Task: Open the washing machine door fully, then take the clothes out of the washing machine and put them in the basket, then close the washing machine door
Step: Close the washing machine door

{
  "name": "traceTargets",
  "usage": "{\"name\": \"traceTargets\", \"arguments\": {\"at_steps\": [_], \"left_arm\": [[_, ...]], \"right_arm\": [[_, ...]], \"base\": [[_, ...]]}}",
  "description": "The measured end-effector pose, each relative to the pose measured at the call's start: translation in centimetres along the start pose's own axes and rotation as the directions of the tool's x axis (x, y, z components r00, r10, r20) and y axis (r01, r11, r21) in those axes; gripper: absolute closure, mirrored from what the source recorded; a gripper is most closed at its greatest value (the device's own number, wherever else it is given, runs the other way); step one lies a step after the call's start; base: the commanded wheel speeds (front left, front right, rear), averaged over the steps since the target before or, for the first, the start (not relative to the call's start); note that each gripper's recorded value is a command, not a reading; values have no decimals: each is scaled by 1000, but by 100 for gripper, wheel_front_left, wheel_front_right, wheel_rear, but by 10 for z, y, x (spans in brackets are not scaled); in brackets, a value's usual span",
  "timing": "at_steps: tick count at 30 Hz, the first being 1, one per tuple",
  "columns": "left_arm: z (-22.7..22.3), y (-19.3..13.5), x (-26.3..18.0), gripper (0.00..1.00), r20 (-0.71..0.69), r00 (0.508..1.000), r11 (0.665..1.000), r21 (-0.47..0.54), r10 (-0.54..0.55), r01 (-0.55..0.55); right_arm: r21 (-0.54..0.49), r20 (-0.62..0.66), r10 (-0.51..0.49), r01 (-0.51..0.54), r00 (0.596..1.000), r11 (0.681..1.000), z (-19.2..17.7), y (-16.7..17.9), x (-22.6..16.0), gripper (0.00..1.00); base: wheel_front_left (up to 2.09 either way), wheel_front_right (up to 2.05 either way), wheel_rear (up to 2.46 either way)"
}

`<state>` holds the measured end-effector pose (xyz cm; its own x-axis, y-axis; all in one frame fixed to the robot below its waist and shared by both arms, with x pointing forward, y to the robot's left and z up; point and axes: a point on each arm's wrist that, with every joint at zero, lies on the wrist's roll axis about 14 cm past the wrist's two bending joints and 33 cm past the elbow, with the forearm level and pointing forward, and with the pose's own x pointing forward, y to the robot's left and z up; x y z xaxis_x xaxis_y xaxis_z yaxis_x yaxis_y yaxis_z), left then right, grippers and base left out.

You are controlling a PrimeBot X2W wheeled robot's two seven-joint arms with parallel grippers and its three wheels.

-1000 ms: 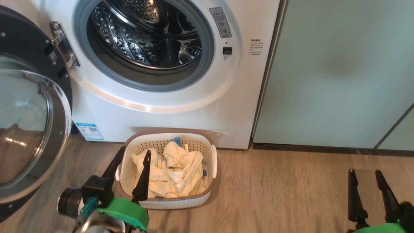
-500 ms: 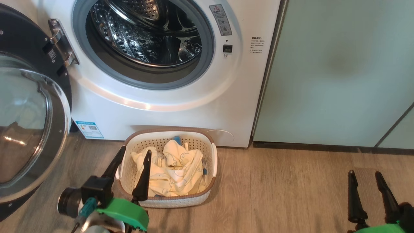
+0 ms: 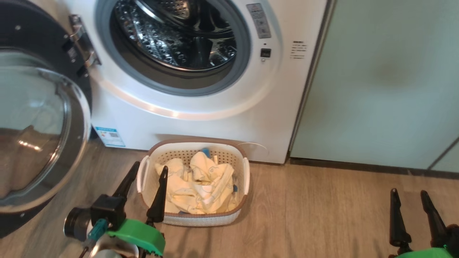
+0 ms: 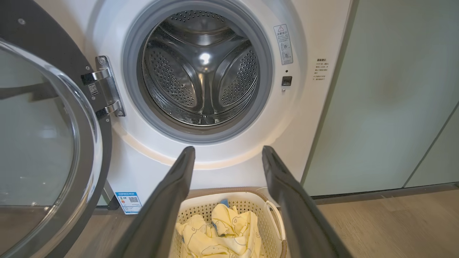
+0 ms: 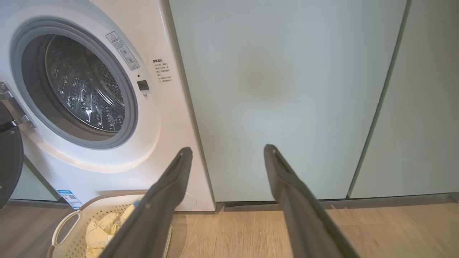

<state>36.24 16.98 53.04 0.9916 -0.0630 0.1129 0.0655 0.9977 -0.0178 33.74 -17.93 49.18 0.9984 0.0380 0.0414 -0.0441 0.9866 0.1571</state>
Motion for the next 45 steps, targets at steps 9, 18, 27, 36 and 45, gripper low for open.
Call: {"name": "traceTargets", "arguments": {"at_steps": [9,18,27,36,45], "left_arm": [[4,33,-25,0,4,994,993,19,114,-114],[12,82,-71,0,16,956,955,49,292,-292],[20,114,-112,0,33,904,902,64,426,-427],[22,121,-125,0,38,886,884,60,462,-463],[18,118,-124,0,23,889,888,54,457,-457]], "right_arm": [[5,-19,124,-124,992,992,-7,37,22,0],[20,-40,298,-298,954,954,-16,95,43,0],[34,-56,435,-434,899,900,-23,145,50,0],[36,-62,471,-470,880,882,-25,159,48,0],[39,-67,467,-465,882,884,-27,157,47,0]], "base": [[0,0,0],[0,0,0],[0,0,0],[0,0,0],[0,0,0]]}}
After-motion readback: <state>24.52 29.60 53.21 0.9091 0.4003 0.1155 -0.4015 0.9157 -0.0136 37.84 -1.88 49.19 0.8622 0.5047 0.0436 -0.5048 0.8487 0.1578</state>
